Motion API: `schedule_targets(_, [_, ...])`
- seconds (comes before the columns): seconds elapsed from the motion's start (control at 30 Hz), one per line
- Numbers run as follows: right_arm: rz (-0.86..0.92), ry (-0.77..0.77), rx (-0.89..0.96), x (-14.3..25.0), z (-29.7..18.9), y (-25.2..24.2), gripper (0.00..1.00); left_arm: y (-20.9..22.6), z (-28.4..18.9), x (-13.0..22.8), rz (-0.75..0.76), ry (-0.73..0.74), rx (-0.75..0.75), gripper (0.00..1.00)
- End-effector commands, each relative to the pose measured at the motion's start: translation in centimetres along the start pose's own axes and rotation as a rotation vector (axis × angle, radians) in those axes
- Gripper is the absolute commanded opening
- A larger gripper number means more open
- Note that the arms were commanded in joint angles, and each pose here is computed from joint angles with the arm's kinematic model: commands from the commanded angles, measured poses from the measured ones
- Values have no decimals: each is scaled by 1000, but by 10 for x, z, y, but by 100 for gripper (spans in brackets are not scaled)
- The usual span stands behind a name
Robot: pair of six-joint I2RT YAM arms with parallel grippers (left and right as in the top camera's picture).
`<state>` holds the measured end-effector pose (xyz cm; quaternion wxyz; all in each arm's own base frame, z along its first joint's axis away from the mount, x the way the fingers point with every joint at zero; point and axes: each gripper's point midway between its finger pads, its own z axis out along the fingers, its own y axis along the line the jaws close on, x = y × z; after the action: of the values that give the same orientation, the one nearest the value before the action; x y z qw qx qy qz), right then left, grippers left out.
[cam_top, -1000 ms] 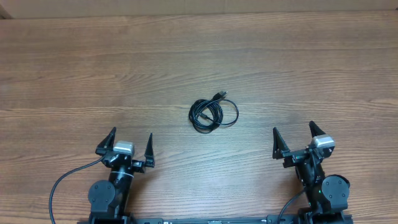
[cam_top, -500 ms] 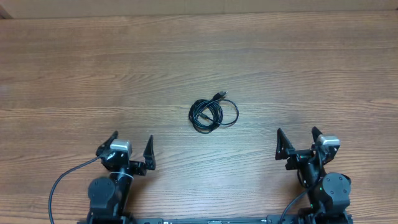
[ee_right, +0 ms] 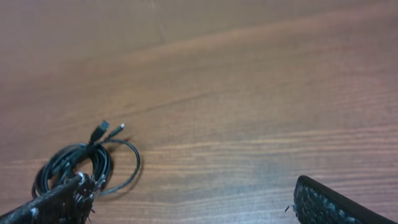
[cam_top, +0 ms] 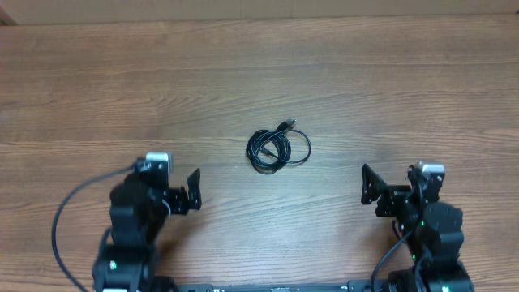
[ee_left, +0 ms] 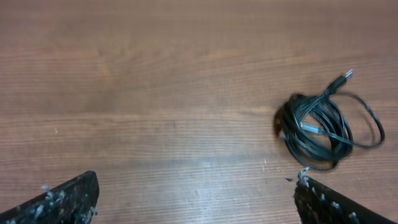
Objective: Untangle cables
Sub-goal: 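Raise both arms and move the left gripper toward the coiled cable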
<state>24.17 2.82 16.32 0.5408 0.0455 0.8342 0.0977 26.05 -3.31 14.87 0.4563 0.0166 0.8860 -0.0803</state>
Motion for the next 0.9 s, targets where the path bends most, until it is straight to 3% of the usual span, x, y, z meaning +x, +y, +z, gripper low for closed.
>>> schedule_targets(0.0, [5, 34, -13, -15, 0, 8, 100, -7, -1, -30, -16, 30, 27, 100])
schedule_targets(0.3, [15, 278, 6, -14, 20, 14, 100, -22, 7, -31, -134, 373, 85, 100])
schedule_targets(0.4, [23, 329, -19, -18, 25, 21, 100, -21, 16, -23, -147, 423, 82, 100])
schedule_targets(0.73, [42, 373, -113, -24, 35, 40, 100, -32, 62, -43, -378, 368, 127, 100])
schedule_targets(0.87, [41, 360, -130, -27, 35, 43, 100, -62, 75, -52, -341, 342, 228, 100])
